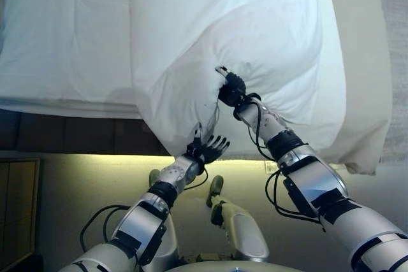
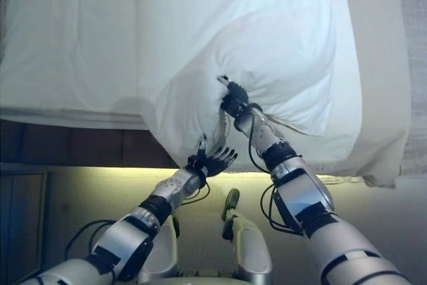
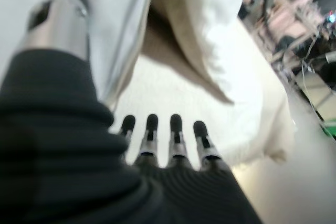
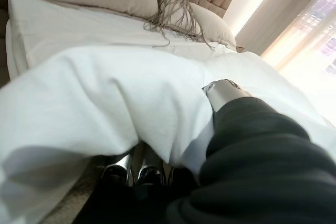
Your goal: Make the bed neatly
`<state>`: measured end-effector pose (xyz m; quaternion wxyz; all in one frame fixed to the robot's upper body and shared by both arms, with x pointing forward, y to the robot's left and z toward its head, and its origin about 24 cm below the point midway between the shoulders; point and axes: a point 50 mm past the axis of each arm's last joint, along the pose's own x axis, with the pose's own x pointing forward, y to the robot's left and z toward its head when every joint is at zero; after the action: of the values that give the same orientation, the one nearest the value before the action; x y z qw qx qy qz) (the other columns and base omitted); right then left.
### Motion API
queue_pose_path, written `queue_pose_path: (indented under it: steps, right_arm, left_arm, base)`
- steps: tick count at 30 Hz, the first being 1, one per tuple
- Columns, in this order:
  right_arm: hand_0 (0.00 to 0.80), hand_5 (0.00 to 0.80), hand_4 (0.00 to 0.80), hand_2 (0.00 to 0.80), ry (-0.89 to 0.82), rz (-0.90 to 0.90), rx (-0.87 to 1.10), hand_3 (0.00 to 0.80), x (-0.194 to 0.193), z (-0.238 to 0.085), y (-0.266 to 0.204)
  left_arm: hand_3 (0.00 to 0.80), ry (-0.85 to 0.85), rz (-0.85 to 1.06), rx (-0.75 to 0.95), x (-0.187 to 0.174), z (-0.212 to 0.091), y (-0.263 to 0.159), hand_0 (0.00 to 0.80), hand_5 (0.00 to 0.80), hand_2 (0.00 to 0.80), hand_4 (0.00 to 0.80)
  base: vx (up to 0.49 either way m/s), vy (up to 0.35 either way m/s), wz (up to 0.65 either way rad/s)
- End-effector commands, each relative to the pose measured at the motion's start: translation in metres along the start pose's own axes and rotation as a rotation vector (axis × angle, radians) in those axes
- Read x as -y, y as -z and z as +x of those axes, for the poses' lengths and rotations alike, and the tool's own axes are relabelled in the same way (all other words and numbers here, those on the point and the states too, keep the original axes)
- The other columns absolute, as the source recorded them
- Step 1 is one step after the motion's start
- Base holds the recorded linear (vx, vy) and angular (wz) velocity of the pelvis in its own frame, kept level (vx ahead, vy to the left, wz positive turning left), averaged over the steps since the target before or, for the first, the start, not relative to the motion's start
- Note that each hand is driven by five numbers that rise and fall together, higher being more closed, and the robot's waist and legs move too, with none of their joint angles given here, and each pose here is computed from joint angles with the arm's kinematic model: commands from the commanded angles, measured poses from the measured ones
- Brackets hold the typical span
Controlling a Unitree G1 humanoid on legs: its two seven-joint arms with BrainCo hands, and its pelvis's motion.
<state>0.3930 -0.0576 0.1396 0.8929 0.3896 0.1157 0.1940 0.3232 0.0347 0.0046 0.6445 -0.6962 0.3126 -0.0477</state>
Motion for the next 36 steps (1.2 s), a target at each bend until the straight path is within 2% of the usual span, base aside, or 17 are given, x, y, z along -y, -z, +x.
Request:
queue_pose_path:
  steps: [1,8,14,21,29,30,31,36]
  right_arm:
    - [0.8,0.8,0.8,0.8,-0.331,0.013,-0.002,0.8,-0.091,0.004,0.006]
    - [0.8,0.8,0.8,0.8,-0.44,0.0,-0.026,0.8,-0.109,-0.008,0.017]
    - [0.8,0.8,0.8,0.8,-0.491,0.018,-0.019,0.8,-0.114,-0.019,0.022]
    - [0.8,0.8,0.8,0.8,-0.494,0.044,0.04,0.8,-0.108,-0.026,0.018]
    - [0.8,0.8,0.8,0.8,-0.372,0.043,0.081,0.8,-0.077,-0.024,0.011]
    - [0.675,0.675,0.675,0.675,-0.349,0.034,0.08,0.675,-0.072,-0.024,0.01]
    - [0.0,0.0,0.0,0.0,-0.319,0.024,0.078,0.0,-0.067,-0.023,0.008]
    - [0.0,0.0,0.0,0.0,-0.24,0.007,0.06,0.0,-0.042,-0.021,0.001]
  left_arm:
    - [0.0,0.264,-0.042,-0.106,0.053,0.014,0.049,0.0,0.0,0.0,0.0]
    - [0.0,0.528,-0.038,-0.004,0.107,0.01,0.033,0.0,0.0,0.0,0.0]
    - [0.0,0.689,-0.041,0.092,0.14,0.001,0.022,0.0,0.0,0.0,0.0]
    - [0.0,0.748,-0.085,0.27,0.155,-0.009,0.001,0.0,0.0,0.0,0.0]
    - [0.0,0.706,-0.138,0.477,0.143,-0.02,-0.034,0.0,0.0,0.0,0.0]
    - [0.0,0.706,-0.141,0.492,0.142,-0.021,-0.038,0.0,0.0,0.0,0.0]
    - [0.0,0.705,-0.143,0.504,0.143,-0.023,-0.042,0.0,0.0,0.0,0.0]
    - [0.0,0.696,-0.149,0.544,0.138,-0.028,-0.055,0.0,0.0,0.0,0.0]
  base:
    - [0.071,0.018,-0.09]
    - [-0.026,0.02,-0.09]
    - [-0.011,0.015,-0.06]
    - [-0.007,-0.008,0.02]
    - [-0.016,-0.024,0.08]
    - [-0.009,-0.014,0.14]
    - [-0.011,-0.012,0.16]
    - [-0.056,-0.003,0.15]
